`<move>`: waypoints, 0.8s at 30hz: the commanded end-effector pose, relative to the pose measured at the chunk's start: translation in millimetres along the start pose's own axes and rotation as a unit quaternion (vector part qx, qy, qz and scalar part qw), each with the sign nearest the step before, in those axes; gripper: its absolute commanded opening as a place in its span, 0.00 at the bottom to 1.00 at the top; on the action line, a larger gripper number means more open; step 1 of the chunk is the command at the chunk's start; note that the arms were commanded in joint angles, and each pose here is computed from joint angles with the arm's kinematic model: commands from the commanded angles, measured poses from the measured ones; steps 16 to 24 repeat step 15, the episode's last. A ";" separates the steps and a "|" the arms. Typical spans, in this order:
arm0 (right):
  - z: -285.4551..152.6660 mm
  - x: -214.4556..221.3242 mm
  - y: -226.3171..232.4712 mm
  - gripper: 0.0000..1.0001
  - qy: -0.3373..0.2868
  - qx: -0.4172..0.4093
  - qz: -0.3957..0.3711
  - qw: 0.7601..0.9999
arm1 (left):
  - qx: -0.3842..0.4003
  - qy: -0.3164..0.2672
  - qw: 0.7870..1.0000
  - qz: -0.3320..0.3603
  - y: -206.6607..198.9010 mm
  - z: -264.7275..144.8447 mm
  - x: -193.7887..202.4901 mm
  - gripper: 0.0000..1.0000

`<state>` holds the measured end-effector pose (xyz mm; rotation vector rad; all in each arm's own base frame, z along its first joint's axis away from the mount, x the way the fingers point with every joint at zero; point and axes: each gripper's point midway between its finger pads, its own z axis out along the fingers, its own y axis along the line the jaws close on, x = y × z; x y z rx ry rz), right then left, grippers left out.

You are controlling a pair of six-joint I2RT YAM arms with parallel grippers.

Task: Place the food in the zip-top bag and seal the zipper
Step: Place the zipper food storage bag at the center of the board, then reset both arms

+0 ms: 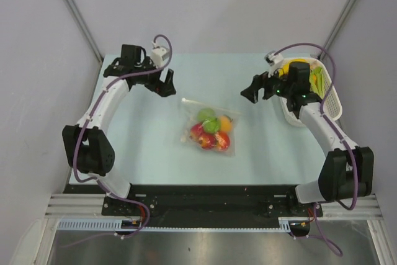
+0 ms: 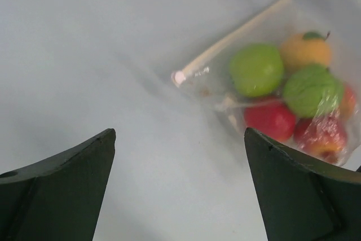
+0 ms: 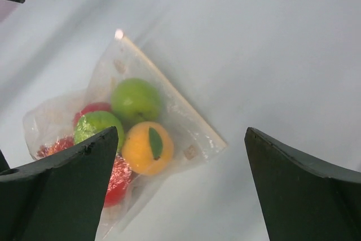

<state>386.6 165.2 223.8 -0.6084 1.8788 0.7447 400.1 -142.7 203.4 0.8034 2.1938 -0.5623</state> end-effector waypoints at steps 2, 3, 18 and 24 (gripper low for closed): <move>-46.0 -47.2 -28.7 1.00 -0.061 0.064 0.055 0.995 | -0.059 -0.083 0.991 -0.089 17.7 -49.3 -65.2 1.00; -53.0 -45.4 -37.6 1.00 -0.062 0.078 0.068 0.993 | -0.063 -0.078 0.991 -0.094 22.5 -47.2 -64.6 1.00; -87.4 -16.2 -85.7 1.00 -0.032 0.164 0.124 0.978 | -0.118 -0.054 0.985 -0.116 47.6 -54.4 -18.3 1.00; -87.4 -16.2 -85.7 1.00 -0.032 0.164 0.124 0.978 | -0.118 -0.054 0.985 -0.116 47.6 -54.4 -18.3 1.00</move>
